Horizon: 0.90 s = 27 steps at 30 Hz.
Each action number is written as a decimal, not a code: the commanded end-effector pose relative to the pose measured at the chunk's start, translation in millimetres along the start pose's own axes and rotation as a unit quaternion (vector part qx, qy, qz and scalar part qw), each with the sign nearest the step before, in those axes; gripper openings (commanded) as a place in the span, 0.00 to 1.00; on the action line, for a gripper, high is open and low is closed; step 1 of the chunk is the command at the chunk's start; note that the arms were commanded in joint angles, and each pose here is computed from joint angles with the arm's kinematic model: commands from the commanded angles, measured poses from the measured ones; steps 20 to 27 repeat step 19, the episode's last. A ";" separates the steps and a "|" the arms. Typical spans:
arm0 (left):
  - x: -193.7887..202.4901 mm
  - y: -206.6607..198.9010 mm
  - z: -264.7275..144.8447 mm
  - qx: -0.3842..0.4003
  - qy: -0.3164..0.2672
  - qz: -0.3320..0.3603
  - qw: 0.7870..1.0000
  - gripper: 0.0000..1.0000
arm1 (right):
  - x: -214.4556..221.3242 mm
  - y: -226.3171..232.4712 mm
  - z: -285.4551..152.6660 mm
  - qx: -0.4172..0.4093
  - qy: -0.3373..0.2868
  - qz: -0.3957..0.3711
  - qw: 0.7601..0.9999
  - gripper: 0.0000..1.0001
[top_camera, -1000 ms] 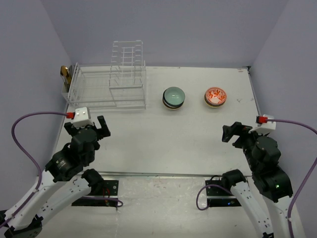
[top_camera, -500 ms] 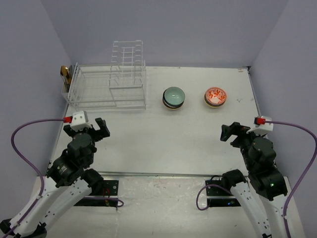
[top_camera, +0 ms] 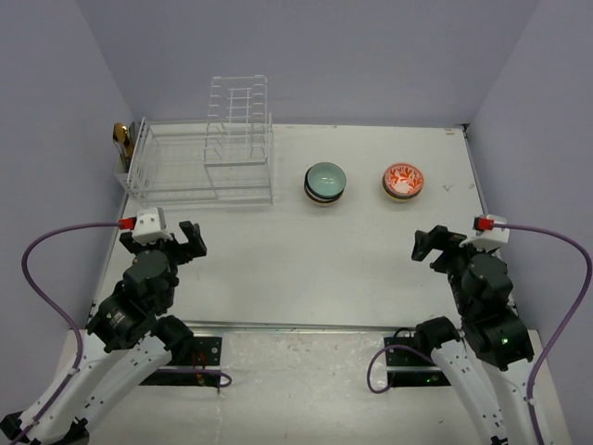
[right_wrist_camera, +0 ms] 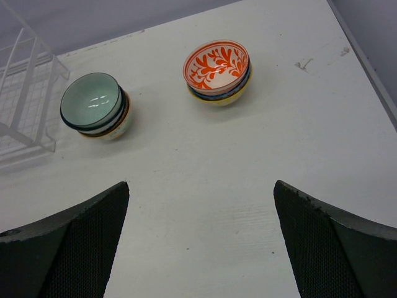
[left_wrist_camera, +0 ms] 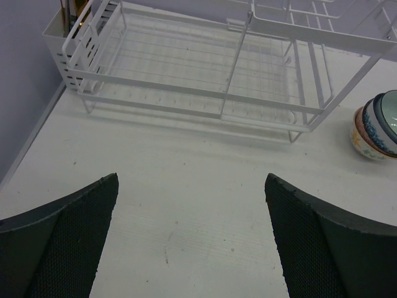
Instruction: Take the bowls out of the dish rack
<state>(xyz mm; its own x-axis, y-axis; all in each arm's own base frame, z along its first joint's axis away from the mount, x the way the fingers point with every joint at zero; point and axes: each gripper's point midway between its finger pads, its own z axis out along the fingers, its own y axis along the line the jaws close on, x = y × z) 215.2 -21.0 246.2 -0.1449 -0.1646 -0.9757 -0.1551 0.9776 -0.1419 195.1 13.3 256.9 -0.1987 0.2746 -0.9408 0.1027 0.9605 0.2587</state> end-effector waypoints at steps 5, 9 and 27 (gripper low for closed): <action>-6.4 -4.5 1.4 0.014 -0.014 0.002 1.000 1.00 | -2.7 -6.4 9.3 0.024 -0.012 -0.007 1.000 0.99; -6.7 -5.5 1.1 0.017 -0.014 0.002 1.000 1.00 | -1.6 -5.6 10.7 0.023 -0.010 -0.005 1.000 0.99; -6.0 -7.6 1.7 0.022 -0.012 0.005 1.000 1.00 | 0.1 -1.2 12.2 0.013 -0.002 -0.009 1.000 0.99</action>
